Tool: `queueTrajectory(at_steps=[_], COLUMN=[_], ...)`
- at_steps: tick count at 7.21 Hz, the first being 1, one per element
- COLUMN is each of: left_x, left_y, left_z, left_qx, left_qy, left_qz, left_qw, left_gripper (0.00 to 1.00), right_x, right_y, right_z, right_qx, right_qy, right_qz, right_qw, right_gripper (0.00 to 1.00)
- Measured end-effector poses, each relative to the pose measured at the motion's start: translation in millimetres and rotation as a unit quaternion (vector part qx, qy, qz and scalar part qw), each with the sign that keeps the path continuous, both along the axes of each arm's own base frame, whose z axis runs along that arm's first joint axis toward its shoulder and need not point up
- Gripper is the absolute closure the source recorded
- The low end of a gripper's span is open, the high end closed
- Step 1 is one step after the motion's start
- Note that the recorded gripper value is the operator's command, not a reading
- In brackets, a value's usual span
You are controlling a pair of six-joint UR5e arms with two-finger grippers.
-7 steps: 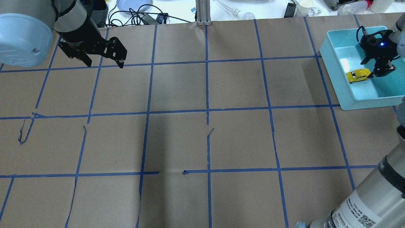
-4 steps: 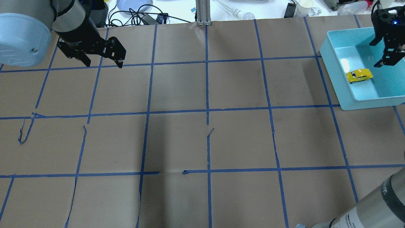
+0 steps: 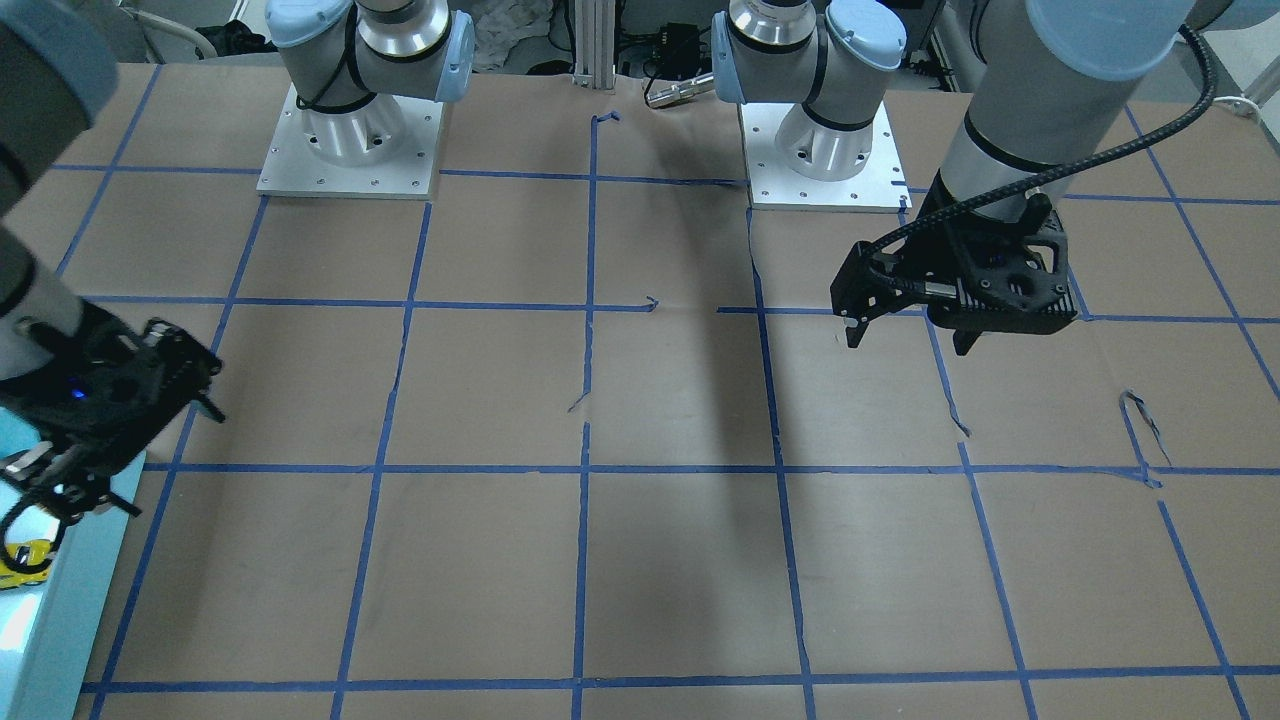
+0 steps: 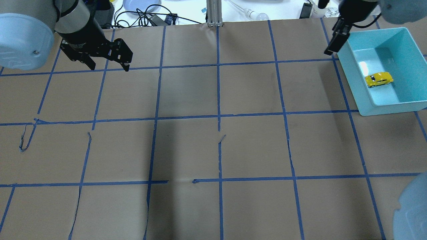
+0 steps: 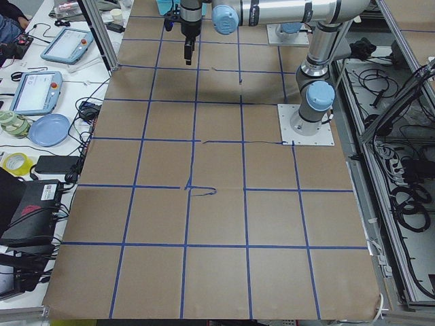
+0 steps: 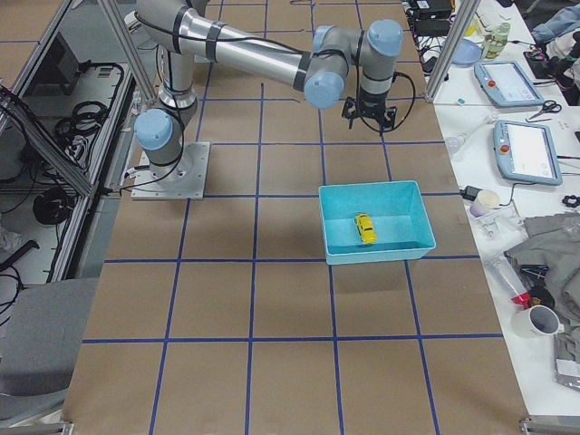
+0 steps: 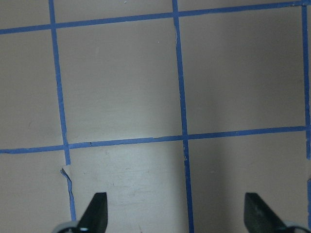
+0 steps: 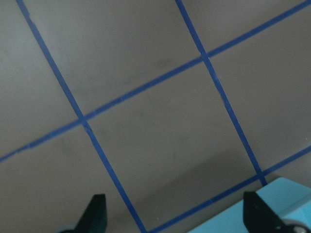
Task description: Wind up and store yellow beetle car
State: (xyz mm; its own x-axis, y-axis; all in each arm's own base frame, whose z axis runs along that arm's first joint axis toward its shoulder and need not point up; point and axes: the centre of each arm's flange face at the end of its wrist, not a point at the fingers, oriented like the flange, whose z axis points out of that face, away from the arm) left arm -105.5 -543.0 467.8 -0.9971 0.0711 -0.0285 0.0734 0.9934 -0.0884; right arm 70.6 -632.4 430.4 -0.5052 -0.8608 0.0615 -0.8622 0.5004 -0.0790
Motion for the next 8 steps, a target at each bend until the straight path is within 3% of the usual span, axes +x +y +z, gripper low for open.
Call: queueTrajectory(at_steps=[1,2,4,6,7,8], left_x=[1,1,1,1,1,1], left_y=[0,0,0,0,0,-1], left_z=[1,1,1,1,1,1], left_qx=[-0.001,-0.002,-0.003,-0.004,-0.004,-0.004], left_qy=[0.0,0.0,0.0,0.0,0.0,0.0], left_qz=[0.0,0.0,0.0,0.0,0.0,0.0], left_qw=[1.0,1.0,1.0,1.0,1.0,1.0], left_gripper=[0.0,0.0,0.0,0.0,0.0,0.0], right_x=[42,64,77,82,80,79], right_y=[10,20,45,66,71,73], right_z=[6,17,40,58,63,66], right_qx=[0.001,0.0,0.009,0.004,-0.002,-0.006], right_qy=[-0.01,-0.02,-0.029,-0.032,-0.034,-0.035], right_qz=[-0.07,-0.145,-0.297,-0.388,-0.416,-0.43], right_qw=[0.9975,0.9893,0.9545,0.921,0.9088,0.9021], right_gripper=[0.0,0.0,0.0,0.0,0.0,0.0])
